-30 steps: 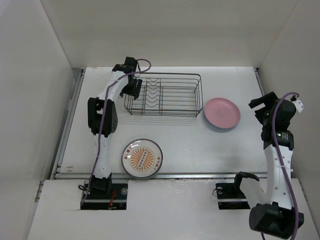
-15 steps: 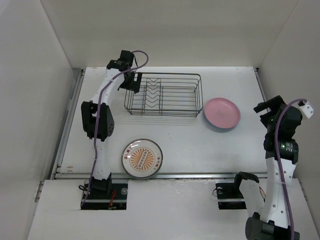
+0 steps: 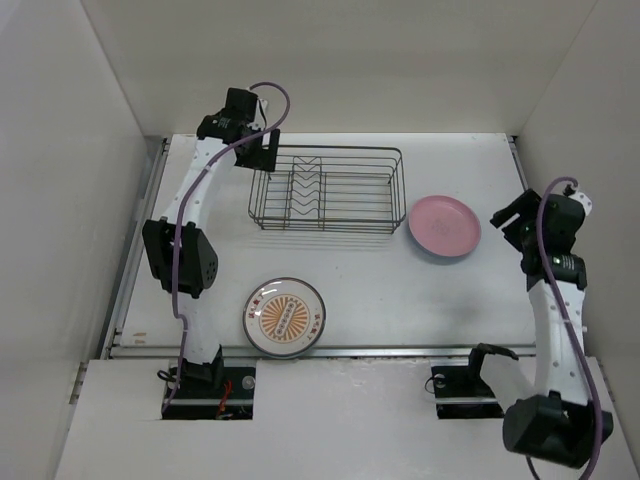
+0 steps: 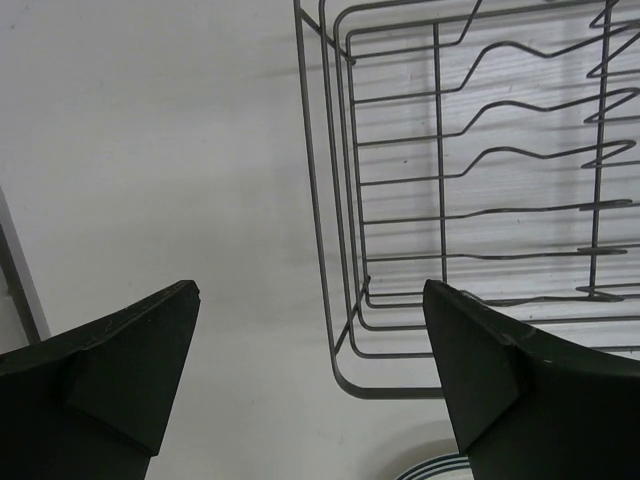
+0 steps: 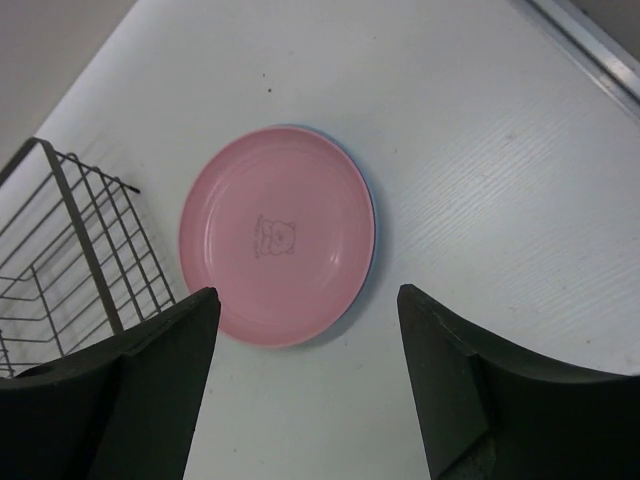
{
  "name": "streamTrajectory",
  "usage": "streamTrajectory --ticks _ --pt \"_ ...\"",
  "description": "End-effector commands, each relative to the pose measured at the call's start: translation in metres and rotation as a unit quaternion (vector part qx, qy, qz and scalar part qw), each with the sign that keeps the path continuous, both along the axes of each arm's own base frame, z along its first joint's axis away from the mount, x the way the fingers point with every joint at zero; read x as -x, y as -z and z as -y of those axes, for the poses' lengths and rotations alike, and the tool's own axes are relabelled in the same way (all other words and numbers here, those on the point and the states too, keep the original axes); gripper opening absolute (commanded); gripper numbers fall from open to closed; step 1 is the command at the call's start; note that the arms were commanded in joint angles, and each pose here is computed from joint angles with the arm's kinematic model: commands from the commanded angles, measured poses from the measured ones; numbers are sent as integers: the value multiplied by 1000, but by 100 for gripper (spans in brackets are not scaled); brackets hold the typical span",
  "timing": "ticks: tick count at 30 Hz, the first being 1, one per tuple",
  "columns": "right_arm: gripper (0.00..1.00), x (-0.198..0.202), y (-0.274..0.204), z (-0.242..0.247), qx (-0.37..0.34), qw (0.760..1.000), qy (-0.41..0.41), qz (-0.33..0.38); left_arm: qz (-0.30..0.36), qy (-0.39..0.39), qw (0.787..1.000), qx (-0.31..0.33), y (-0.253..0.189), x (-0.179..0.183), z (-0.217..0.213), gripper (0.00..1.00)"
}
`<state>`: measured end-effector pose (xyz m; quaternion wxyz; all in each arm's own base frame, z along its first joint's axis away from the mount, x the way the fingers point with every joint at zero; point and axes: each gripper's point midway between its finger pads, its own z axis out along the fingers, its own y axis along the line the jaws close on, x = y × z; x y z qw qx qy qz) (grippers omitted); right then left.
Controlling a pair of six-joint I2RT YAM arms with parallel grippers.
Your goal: Unload the plates from the dish rack
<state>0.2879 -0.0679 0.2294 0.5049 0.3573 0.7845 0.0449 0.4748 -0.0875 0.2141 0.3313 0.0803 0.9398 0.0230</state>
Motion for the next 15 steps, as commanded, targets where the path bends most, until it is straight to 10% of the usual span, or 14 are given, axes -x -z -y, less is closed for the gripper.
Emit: streamTrajectory --ticks 1,15 --pt "77 -34 -16 -17 9 998 -55 40 13 11 1000 1 -14 7 1 94" --pt "77 -126 93 -81 109 966 -161 -173 8 6 999 -40 -4 8 -14 95"
